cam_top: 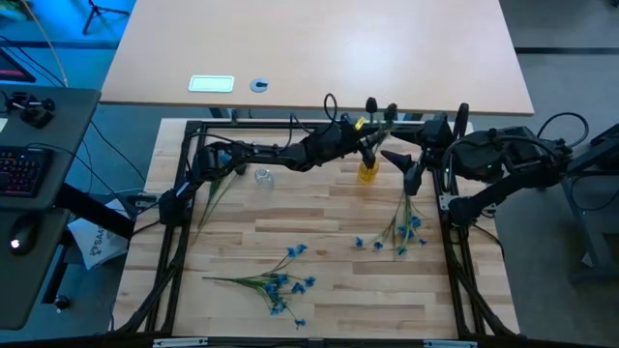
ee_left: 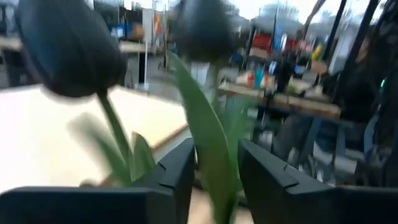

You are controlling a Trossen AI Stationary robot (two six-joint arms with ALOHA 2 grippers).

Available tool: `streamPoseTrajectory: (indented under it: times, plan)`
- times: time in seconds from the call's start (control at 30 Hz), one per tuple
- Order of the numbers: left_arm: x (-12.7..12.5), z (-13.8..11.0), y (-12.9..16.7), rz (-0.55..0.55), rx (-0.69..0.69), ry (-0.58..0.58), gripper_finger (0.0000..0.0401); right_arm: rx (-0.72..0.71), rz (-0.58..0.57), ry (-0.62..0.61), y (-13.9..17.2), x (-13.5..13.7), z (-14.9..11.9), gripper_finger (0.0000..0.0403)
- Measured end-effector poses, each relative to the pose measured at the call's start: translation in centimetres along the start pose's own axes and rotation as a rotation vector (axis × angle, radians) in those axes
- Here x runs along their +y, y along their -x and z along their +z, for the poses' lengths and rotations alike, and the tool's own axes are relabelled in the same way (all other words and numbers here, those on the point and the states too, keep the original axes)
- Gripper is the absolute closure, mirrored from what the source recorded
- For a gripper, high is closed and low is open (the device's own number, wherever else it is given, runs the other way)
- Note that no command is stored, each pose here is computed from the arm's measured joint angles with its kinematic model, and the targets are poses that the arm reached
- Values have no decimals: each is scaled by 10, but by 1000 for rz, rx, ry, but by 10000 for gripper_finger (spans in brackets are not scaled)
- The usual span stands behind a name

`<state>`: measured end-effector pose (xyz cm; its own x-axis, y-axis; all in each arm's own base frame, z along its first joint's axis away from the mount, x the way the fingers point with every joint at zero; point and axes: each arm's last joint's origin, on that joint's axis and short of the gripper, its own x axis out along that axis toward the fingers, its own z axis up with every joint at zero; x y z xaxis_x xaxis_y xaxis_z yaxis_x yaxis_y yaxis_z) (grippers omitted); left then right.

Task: Sort flowers into vase by color
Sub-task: Put the bottom black tulip flower into the yellow crystal vase, then put the black tulip flower into the yellow crystal vase

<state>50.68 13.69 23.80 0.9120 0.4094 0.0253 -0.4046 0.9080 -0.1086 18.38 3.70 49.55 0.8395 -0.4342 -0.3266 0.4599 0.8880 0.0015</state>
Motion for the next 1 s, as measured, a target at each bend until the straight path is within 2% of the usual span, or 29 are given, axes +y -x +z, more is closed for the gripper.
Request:
streamPoseTrajectory:
  times: [0.17, 0.4, 0.53, 0.7, 0.8, 0.87, 1.0]
  plan:
    - [0, 4, 5, 12, 111, -3, 251, 11, -3, 10, 0, 0, -1, 160]
    - [1, 38, 28, 18, 278, -98, 214, 33, -11, 34, 0, -1, -4, 160]
    - [1, 56, 47, -28, 400, -170, 205, 34, -32, 46, 0, -2, -5, 160]
    - [0, 76, 78, -77, 562, -156, 203, 34, -44, 91, 0, -3, -5, 160]
    - [-2, 72, 101, -71, 646, -117, 203, 37, -44, 130, 0, -3, -5, 160]
    - [-3, 66, 123, -48, 697, -89, 203, 39, -44, 155, 0, -3, -5, 160]
    - [-5, 55, 177, 68, 739, -14, 203, 55, -49, 193, 1, -4, -7, 160]
